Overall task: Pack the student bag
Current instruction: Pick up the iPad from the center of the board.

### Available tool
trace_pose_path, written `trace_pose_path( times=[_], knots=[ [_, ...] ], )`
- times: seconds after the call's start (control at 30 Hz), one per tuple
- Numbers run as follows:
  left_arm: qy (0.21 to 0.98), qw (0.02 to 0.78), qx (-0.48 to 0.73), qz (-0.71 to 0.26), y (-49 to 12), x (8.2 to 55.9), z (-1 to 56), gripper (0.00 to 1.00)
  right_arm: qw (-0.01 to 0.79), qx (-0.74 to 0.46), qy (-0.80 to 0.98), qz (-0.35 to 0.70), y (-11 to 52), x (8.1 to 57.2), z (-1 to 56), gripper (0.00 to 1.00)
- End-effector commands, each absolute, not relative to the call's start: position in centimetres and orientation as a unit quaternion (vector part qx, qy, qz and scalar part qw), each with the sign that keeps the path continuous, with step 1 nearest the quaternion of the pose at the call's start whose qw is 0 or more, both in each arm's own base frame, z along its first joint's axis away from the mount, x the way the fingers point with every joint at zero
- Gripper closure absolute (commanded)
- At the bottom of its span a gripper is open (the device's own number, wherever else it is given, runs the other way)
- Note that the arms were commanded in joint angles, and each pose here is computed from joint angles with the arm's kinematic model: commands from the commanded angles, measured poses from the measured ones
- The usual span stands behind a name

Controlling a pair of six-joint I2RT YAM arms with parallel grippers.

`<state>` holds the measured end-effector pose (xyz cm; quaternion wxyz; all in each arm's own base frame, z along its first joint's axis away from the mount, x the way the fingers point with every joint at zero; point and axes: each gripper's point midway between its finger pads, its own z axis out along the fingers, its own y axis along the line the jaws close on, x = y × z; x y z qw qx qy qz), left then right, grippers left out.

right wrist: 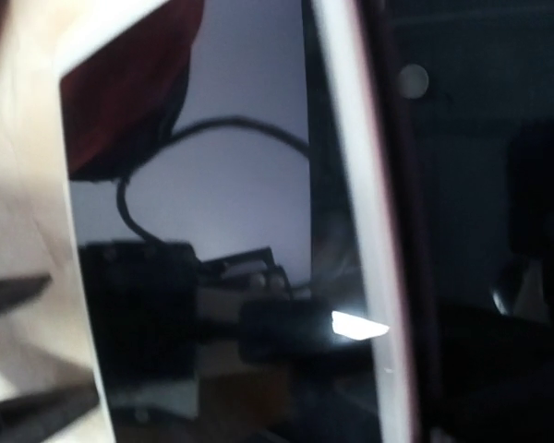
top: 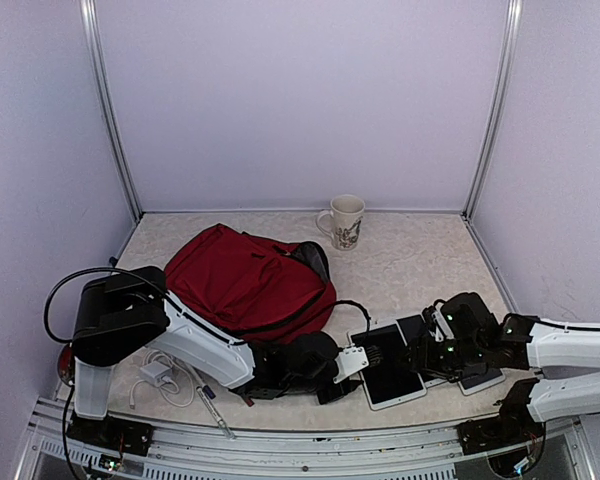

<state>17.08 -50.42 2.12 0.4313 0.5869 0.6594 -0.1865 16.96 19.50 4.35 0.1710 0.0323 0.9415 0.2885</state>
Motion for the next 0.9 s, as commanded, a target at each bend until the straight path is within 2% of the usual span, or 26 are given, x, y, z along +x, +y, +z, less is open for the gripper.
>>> trace_pose_path(
  times=[0.0,0.1,0.23,0.43,0.57,0.73,0.87],
  knots=[
    [0.686,0.388,0.604,-0.118,-47.6,18.4,-2.8,0.54,0.086,0.006,0.962,0.259,18.7,13.8,3.0,0.28],
    [0.684,0.388,0.606,-0.118,-47.7,18.3,-2.8,0.54,0.075,-0.006,0.96,0.269,19.0,13.4,3.2,0.21],
    [0.684,0.387,0.607,-0.12,-47.7,18.3,-2.9,0.54,0.058,-0.013,0.951,0.303,19.9,13.0,3.1,0.2],
    [0.684,0.381,0.609,-0.125,-47.8,18.0,-3.2,0.54,0.088,-0.044,0.883,0.458,24.3,14.0,7.7,0.35],
    [0.686,0.379,0.608,-0.127,-47.7,18.0,-3.6,0.54,0.107,-0.057,0.831,0.544,26.1,14.1,11.7,0.39],
    [0.687,0.376,0.608,-0.129,-47.7,18.0,-3.9,0.54,0.123,-0.05,0.824,0.551,26.2,14.6,12.3,0.45],
    [0.687,0.378,0.607,-0.131,-47.8,18.0,-3.7,0.54,0.126,-0.037,0.84,0.526,25.9,15.3,11.3,0.58]
  ],
)
